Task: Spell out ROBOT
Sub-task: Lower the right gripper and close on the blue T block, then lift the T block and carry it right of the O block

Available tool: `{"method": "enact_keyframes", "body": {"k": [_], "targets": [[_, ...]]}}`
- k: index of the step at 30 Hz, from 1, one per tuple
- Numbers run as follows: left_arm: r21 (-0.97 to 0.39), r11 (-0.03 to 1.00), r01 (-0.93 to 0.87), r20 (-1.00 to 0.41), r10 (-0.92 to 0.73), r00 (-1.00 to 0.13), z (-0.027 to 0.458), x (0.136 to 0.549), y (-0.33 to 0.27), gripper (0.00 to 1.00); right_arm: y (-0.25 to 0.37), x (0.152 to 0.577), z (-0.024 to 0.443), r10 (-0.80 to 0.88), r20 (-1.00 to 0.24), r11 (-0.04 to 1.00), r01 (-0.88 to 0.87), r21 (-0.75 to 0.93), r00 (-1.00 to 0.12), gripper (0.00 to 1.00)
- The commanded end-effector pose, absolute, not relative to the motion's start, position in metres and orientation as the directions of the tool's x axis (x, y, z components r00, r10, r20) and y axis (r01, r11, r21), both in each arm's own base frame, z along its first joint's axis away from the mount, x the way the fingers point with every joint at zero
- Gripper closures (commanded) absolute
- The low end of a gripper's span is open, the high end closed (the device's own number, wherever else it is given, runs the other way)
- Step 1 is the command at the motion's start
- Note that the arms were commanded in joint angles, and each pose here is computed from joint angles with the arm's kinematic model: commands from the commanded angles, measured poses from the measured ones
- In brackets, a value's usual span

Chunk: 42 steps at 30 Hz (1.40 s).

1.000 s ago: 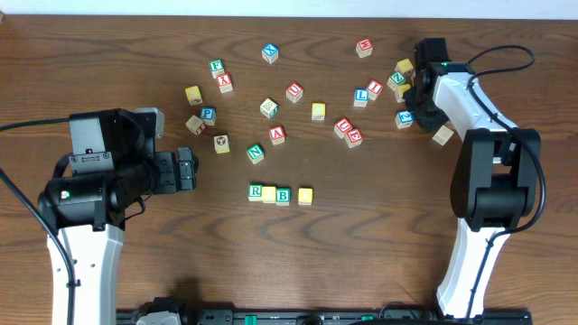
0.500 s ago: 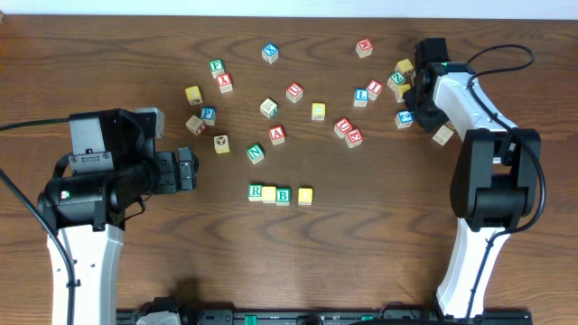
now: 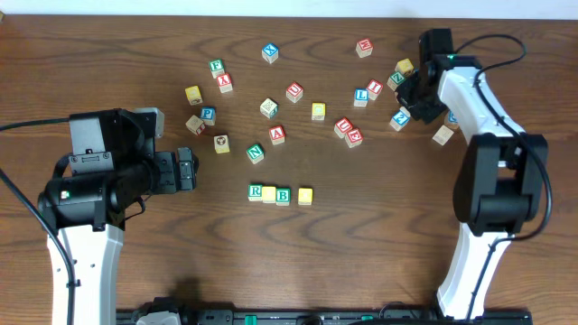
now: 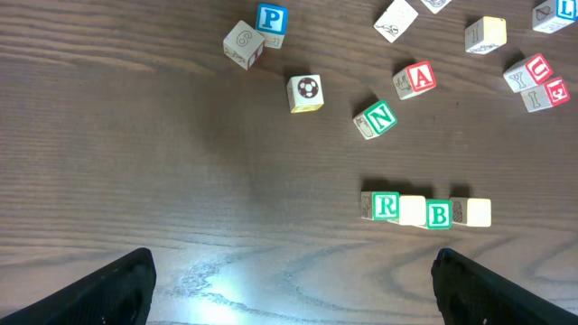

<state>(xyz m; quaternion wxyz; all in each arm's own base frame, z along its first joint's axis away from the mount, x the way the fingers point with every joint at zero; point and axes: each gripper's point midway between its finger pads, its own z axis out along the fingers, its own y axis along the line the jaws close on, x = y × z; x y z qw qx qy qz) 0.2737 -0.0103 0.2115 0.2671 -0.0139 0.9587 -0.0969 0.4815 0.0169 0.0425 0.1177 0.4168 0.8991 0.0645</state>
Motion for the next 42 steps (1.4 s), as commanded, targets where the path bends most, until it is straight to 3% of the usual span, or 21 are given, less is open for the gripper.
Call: {"method": "enact_keyframes", "body": {"k": [1,5,6,10,20,27,34,42], "targets": [[-0.197,0.979,0.043,-0.523,-0.068,-0.850,0.217,0.275,-0.011,0.04,0.047,0.486,0.107,0.649,-0.202,0.749,0.568,0.340,-0.734,0.94],[-0.197,0.979,0.043,-0.523,-0.068,-0.850,0.217,0.275,-0.011,0.04,0.078,0.477,0.134,0.514,-0.237,0.831,0.410,0.376,-0.825,0.92],[-0.197,0.979,0.043,-0.523,-0.068,-0.850,0.217,0.275,-0.011,0.04,0.099,0.468,0.147,0.412,-0.260,0.873,0.297,0.388,-0.873,0.92],[-0.197,0.979,0.043,-0.523,-0.068,-0.850,0.217,0.275,-0.011,0.04,0.141,0.436,0.162,0.235,-0.249,0.914,0.127,0.385,-0.940,0.92],[-0.197,0.979,0.043,-0.523,-0.068,-0.850,0.217,0.275,-0.011,0.04,0.197,0.367,0.148,-0.032,-0.172,0.979,-0.066,0.195,-0.985,0.99],[-0.197,0.979,0.043,-0.523,-0.068,-0.850,0.217,0.275,-0.011,0.04,0.191,0.340,0.141,-0.036,-0.164,0.999,-0.031,-0.030,-0.986,0.99],[-0.197,0.979,0.043,-0.523,-0.068,-0.850,0.217,0.275,-0.011,0.04,0.184,0.329,0.126,0.016,-0.133,0.997,0.026,-0.074,-0.991,0.99],[-0.197,0.979,0.043,-0.523,-0.068,-0.850,0.217,0.275,-0.011,0.04,0.174,0.304,0.074,0.036,-0.046,0.994,0.041,-0.102,-0.998,0.99]]}}
